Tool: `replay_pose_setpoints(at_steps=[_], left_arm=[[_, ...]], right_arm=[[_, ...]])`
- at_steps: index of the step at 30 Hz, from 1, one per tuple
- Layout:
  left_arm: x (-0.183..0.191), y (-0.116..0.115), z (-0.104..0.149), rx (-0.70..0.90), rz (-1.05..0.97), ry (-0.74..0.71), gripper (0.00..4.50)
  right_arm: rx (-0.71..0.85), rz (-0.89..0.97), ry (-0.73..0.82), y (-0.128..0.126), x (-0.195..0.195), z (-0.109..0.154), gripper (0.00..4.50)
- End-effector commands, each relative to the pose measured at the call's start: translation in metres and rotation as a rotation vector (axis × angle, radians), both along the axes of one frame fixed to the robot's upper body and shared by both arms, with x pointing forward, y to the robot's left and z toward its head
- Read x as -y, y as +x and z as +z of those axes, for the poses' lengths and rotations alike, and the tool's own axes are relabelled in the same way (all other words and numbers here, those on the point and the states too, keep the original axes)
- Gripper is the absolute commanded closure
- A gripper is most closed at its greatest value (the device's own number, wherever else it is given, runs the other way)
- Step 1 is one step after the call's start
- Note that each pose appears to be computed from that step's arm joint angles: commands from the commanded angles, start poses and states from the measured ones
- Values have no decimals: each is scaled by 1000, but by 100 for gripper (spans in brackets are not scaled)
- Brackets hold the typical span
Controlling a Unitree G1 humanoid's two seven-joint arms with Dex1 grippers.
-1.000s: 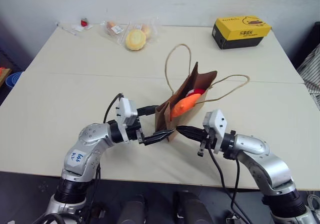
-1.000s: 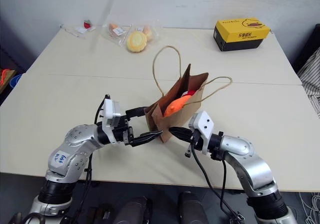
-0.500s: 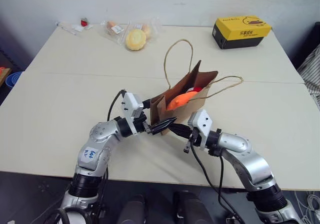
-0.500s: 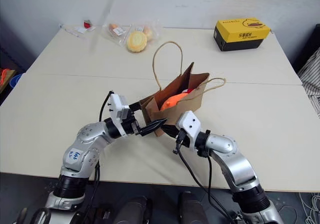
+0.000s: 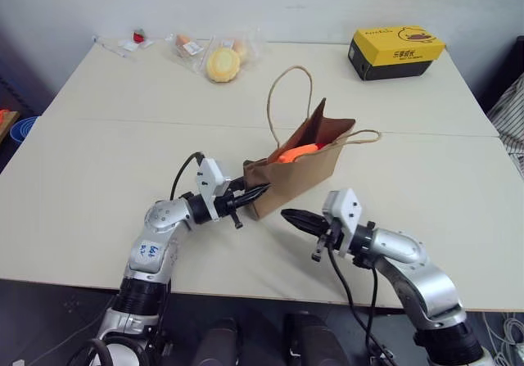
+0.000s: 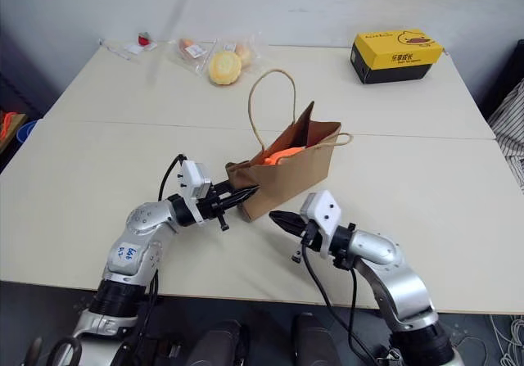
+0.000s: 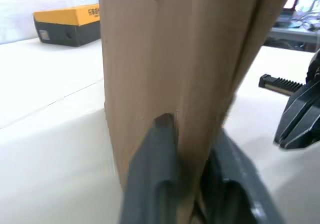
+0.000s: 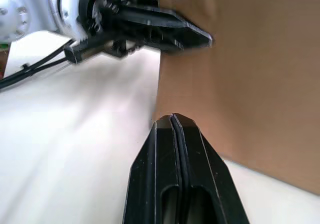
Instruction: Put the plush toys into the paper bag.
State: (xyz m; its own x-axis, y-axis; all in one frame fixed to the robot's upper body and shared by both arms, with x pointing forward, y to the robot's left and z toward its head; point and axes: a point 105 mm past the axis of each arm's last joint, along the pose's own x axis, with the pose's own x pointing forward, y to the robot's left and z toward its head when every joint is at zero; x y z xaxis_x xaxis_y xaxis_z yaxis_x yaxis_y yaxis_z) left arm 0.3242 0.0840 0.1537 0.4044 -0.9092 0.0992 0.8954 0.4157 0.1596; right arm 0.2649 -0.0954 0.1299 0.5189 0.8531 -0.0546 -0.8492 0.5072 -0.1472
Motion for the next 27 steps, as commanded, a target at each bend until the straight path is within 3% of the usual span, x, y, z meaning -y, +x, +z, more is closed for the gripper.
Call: replay_pose_setpoints(at_steps=[1, 9, 14, 20, 26, 27], left_arm=[[-10, -1, 16, 54, -112, -10, 446], [-18, -13, 29, 84, -422, 82, 446], [-9, -25, 21, 68, -590, 143, 446], [-10, -4, 10, 76, -510, 183, 446], [-10, -7, 2, 88, -509, 202, 446], [-13, -5, 3, 80, -483, 197, 428]], right_arm=[[56, -11, -5, -12, 17, 12, 450], [119, -91, -72, -49, 76, 24, 450], [102, -157, -176, -77, 120, 26, 450], [121, -250, -219, -86, 154, 20, 450], [175, -259, -222, -81, 155, 16, 450], [168, -249, -216, -79, 154, 15, 450]])
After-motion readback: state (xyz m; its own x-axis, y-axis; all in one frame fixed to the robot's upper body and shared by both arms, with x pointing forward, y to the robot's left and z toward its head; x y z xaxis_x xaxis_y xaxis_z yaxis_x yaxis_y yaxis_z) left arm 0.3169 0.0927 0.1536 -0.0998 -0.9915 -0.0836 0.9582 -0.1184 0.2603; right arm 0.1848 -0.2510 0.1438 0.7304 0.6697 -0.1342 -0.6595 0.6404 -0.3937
